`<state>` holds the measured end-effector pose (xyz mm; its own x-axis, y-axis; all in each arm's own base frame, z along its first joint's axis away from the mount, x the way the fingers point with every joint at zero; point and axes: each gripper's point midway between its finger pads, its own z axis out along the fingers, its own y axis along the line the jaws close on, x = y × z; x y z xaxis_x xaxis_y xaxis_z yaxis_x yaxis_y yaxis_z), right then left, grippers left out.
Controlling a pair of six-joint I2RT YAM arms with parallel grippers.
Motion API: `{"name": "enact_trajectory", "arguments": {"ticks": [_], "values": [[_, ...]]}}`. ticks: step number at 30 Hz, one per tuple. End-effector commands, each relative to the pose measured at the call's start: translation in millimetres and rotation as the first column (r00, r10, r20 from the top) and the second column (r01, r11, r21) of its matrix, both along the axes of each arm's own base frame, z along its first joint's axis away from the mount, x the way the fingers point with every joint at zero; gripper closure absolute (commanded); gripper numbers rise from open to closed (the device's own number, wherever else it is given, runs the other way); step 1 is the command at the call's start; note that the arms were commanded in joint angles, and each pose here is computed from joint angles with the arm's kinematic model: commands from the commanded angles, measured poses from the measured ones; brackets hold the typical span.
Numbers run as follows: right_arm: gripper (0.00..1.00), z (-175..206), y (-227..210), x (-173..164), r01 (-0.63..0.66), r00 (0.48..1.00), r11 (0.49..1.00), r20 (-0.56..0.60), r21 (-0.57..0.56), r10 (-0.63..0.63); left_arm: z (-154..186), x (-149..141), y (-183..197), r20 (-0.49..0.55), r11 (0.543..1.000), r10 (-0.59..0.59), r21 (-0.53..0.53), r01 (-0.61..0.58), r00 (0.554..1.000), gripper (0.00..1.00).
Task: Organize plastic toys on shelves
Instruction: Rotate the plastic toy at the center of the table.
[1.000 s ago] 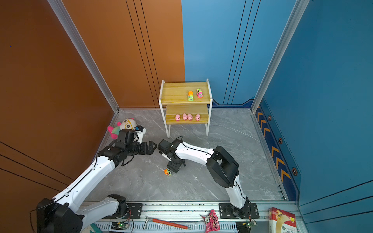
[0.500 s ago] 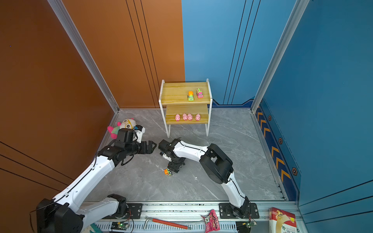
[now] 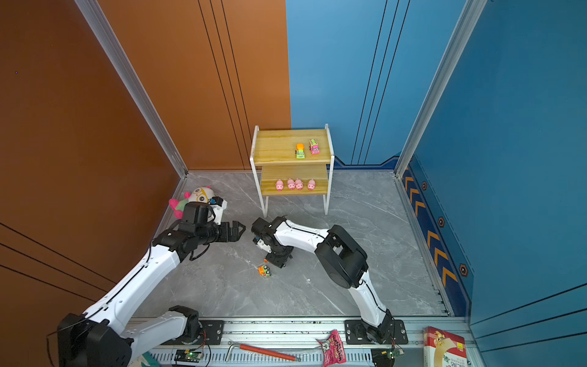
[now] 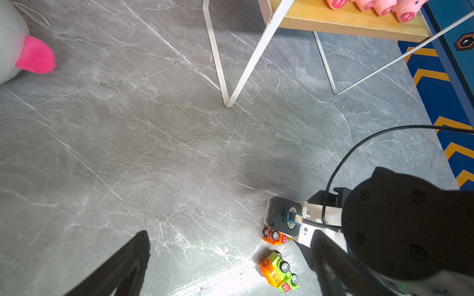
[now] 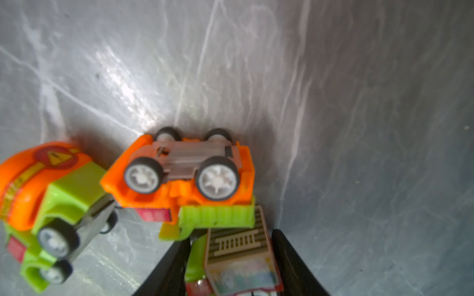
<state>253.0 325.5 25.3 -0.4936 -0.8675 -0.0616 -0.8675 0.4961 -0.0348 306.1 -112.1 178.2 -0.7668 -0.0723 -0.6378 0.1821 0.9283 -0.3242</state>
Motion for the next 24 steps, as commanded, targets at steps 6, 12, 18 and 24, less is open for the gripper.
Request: {"name": "enact_trajectory", "arguments": {"ticks": [6,12,18,24], "values": [[0.55,41.3,-10.6,16.7,0.128,0.985,0.975,0.092,0.181,-0.146,8.4,2.8,-0.9,0.009,1.000,0.003,-0.029,-0.003,1.000,0.02],[0.56,59.4,-22.6,35.8,0.281,0.924,0.868,0.128,0.410,-0.360,8.6,3.0,-0.5,0.011,1.000,0.004,-0.030,-0.004,1.000,0.02],[0.55,68.2,-44.6,62.0,0.397,0.779,0.633,0.121,0.665,-0.616,9.2,2.9,-0.9,0.014,0.999,0.003,-0.033,-0.003,1.000,0.02],[0.55,71.6,-62.0,85.7,0.386,0.629,0.467,0.144,0.795,-0.764,9.1,2.8,-1.4,0.014,0.999,0.002,-0.036,-0.002,1.000,0.02]]}}
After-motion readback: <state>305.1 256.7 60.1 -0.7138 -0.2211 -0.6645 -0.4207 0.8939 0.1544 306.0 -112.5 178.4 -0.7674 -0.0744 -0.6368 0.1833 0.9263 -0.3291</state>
